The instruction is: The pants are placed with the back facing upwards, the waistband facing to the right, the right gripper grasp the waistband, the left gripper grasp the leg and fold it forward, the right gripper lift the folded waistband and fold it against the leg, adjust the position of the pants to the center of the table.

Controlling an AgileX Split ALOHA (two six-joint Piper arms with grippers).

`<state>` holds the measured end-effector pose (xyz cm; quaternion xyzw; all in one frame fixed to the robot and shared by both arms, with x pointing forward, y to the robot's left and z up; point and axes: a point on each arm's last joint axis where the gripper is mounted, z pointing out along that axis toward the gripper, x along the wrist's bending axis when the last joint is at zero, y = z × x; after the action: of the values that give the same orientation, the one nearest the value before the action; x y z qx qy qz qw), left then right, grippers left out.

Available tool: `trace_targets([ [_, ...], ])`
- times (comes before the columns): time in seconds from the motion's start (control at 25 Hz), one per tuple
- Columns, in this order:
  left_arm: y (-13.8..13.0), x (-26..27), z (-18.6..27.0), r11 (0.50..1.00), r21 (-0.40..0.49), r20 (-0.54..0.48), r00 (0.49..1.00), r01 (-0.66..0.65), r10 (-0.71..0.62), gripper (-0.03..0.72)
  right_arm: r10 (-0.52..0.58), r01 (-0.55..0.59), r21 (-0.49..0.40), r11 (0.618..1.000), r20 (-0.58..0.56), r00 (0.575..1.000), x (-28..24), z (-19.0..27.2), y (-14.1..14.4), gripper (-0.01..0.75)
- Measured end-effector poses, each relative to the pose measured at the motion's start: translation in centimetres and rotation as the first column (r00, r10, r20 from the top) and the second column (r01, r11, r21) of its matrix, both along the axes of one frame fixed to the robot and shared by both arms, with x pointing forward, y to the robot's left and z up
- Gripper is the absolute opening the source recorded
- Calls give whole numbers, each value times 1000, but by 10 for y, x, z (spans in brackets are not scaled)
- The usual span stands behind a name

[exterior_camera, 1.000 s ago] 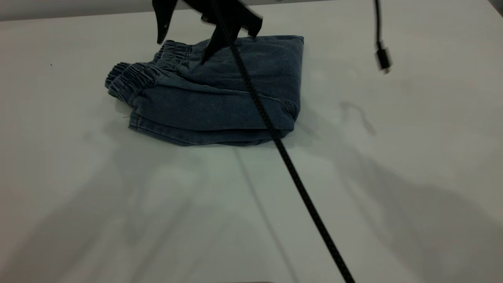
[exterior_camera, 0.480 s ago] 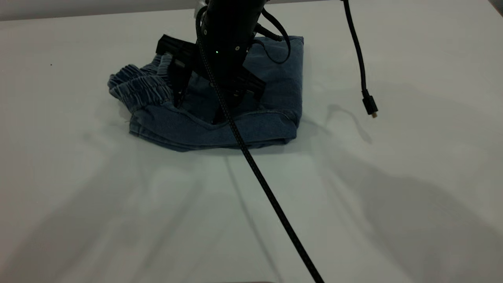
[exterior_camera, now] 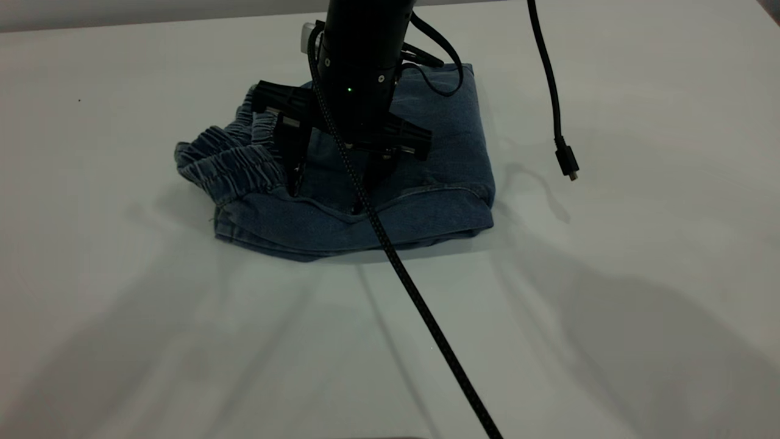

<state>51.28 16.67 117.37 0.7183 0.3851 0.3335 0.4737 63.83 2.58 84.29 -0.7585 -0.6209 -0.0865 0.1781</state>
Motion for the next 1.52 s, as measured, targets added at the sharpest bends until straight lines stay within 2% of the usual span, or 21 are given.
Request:
trace_targets([
  [0.12,0,0,0,1000,0,0,1000,0,0,443,23,-23,-14,1000,31,999,3,14,-1,439],
  [0.24,0,0,0,1000,0,0,1000,0,0,443,61,-60,-11,998,123,990,8,51,-1,439],
  [0.4,3,-6,5,1000,-2,3,1000,1,-1,443,196,-191,-46,981,285,938,11,118,-7,439],
  [0.52,10,-20,16,1000,-5,11,1000,2,-2,443,318,-293,-124,948,399,860,7,170,-17,439],
  [0.6,16,-33,23,1000,0,4,1000,4,-4,443,382,-345,-167,924,477,792,2,202,-24,439],
  [0.72,27,-56,34,1000,23,-6,1000,13,-13,443,432,-401,-188,897,564,704,-11,250,-34,439],
  [1.04,61,-127,45,992,116,-145,989,44,-27,443,412,-489,-148,860,767,492,-77,374,-71,439],
  [1.16,73,-153,45,988,146,-207,978,57,-26,443,399,-500,-151,853,806,438,-109,405,-93,439],
  [1.28,85,-178,45,984,165,-250,968,66,-23,443,396,-505,-156,849,821,412,-141,423,-115,439],
  [1.36,91,-189,48,987,151,-220,975,60,-25,443,411,-510,-172,843,818,402,-162,426,-131,439],
  [1.52,100,-207,53,993,113,-172,985,42,-22,443,451,-526,-194,828,787,421,-198,414,-157,439],
])
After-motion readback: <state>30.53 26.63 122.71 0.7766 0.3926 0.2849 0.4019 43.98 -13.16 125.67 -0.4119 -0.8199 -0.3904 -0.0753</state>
